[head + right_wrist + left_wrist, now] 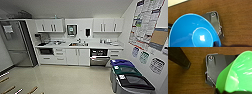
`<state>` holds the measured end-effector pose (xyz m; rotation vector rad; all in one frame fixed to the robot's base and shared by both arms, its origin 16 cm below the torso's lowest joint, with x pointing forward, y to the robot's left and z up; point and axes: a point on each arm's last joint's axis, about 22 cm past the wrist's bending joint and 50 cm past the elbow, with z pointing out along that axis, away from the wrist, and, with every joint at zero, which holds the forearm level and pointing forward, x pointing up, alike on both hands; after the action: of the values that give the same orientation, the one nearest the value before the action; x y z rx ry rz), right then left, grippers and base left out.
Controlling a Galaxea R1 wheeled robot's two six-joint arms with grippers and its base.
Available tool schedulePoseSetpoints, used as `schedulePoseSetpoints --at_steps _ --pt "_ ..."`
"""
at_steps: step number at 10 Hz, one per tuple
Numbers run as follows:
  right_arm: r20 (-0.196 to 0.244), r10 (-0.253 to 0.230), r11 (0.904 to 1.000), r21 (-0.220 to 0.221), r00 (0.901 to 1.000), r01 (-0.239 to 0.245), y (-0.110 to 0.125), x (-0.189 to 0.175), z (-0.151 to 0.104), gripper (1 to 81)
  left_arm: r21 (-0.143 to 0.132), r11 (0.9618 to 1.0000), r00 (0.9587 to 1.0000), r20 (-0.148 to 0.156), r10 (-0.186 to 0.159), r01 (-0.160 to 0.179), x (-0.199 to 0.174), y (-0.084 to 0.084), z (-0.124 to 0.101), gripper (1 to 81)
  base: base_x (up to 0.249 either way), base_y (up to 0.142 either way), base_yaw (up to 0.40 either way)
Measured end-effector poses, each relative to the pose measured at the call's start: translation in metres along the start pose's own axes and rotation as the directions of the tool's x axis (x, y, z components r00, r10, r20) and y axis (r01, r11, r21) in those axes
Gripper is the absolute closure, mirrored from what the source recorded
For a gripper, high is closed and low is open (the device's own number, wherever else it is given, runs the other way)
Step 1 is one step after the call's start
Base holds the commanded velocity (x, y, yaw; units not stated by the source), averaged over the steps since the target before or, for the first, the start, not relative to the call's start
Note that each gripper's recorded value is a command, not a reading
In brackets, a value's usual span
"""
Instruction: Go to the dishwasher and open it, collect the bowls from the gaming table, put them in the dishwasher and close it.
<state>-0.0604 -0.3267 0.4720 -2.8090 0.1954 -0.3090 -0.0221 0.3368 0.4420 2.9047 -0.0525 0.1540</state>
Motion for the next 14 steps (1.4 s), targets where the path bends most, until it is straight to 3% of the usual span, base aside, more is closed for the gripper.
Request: schedulePoseSetpoints --at_steps 7,8,14 --pt "0.0 0.0 1.0 0.004 1.0 0.0 -0.003 0.002 0.002 81.1 0.001 1.0 1.0 0.005 -0.001 0.001 -0.003 -0.001 0.0 81.1 0.204 0.0 0.0" --pt "-0.01 -0.002 1.0 0.003 1.0 0.002 -0.002 0.009 0.003 81.1 0.001 1.0 1.0 -0.006 0.0 0.0 0.006 -0.001 0.0 81.1 0.175 -0.061 0.0" --pt "0.006 -0.006 1.0 0.005 1.0 0.006 -0.002 -0.002 0.001 81.1 0.0 1.0 1.0 0.003 -0.003 0.003 0.0 0.0 0.0 81.1 0.0 0.0 0.0"
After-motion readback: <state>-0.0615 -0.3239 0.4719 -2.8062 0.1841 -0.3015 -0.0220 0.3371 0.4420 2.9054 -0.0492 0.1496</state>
